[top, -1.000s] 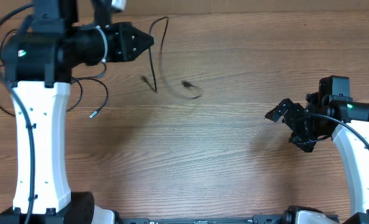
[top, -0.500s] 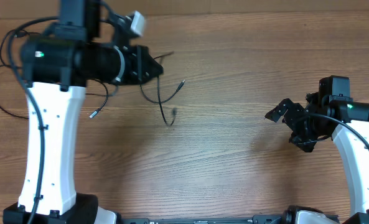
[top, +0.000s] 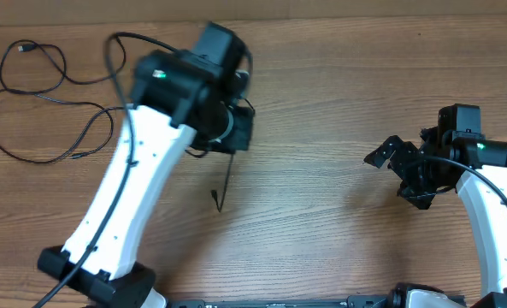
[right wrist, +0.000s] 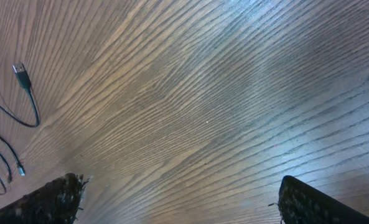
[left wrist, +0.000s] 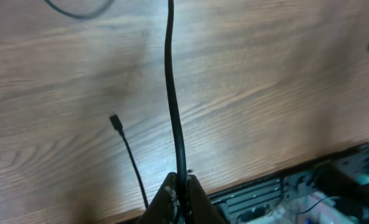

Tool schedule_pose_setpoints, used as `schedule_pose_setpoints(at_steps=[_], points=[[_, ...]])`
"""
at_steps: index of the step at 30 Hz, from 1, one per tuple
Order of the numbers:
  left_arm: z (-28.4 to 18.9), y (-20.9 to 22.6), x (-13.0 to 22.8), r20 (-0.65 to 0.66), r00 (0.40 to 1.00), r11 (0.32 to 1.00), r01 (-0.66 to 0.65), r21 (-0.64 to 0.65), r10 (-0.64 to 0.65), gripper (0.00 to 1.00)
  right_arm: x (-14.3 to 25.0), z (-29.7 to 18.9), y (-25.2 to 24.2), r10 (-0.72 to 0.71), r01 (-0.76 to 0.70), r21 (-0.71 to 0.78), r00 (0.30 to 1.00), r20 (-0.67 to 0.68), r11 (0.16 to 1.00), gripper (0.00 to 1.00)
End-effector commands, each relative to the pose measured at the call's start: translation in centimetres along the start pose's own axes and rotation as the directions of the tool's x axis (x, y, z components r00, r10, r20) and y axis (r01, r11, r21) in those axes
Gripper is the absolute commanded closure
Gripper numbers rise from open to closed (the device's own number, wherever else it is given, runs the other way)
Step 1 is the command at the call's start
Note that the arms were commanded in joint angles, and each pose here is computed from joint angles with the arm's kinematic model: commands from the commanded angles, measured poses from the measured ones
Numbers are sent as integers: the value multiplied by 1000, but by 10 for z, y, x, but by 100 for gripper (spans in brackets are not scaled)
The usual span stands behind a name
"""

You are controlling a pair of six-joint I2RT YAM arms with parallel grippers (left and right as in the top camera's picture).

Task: Untangle cables
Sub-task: 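Lower the left gripper and lay the cable down in the center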

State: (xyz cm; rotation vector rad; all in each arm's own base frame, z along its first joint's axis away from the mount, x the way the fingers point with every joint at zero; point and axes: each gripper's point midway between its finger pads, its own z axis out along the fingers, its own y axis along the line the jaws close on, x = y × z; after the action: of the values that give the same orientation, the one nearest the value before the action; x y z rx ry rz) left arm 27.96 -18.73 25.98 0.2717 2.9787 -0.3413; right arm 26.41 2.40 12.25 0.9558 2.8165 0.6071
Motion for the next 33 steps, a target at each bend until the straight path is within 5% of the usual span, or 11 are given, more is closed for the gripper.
schedule_pose_setpoints(at_steps=[1, 9, 12, 15, 18, 24, 27, 33], points=[[32, -1, 9, -76, 997, 998, 30, -58, -34, 96, 0, 1, -2, -4, 4, 3, 1000, 1, 1000, 0], [81, 0, 15, -127, 992, 997, 6, -75, -15, 94, 0, 1, -2, -4, 4, 3, 1000, 1, 1000, 0], [91, 3, 6, -104, 995, 997, -3, -82, -6, 79, 0, 1, -2, -4, 4, 3, 1000, 1, 1000, 0], [96, 13, -9, -53, 999, 992, 1, -129, -8, 77, 0, 1, -2, -4, 4, 3, 1000, 2, 1000, 0], [98, 20, -24, 3, 1000, 988, 13, -152, -13, 56, 0, 1, -2, -4, 4, 3, 1000, 1, 1000, 0], [96, 25, -67, 180, 979, 983, 124, -134, -98, 67, 0, 1, -2, -4, 4, 3, 1000, 1, 1000, 0], [101, 27, -83, 230, 965, 978, 158, -136, -124, 50, 0, 1, -2, -4, 4, 3, 1000, 1, 1000, 0], [142, 28, -97, 220, 952, 959, 248, -134, -215, 49, 0, 1, -2, -4, 4, 3, 1000, 1, 1000, 0]])
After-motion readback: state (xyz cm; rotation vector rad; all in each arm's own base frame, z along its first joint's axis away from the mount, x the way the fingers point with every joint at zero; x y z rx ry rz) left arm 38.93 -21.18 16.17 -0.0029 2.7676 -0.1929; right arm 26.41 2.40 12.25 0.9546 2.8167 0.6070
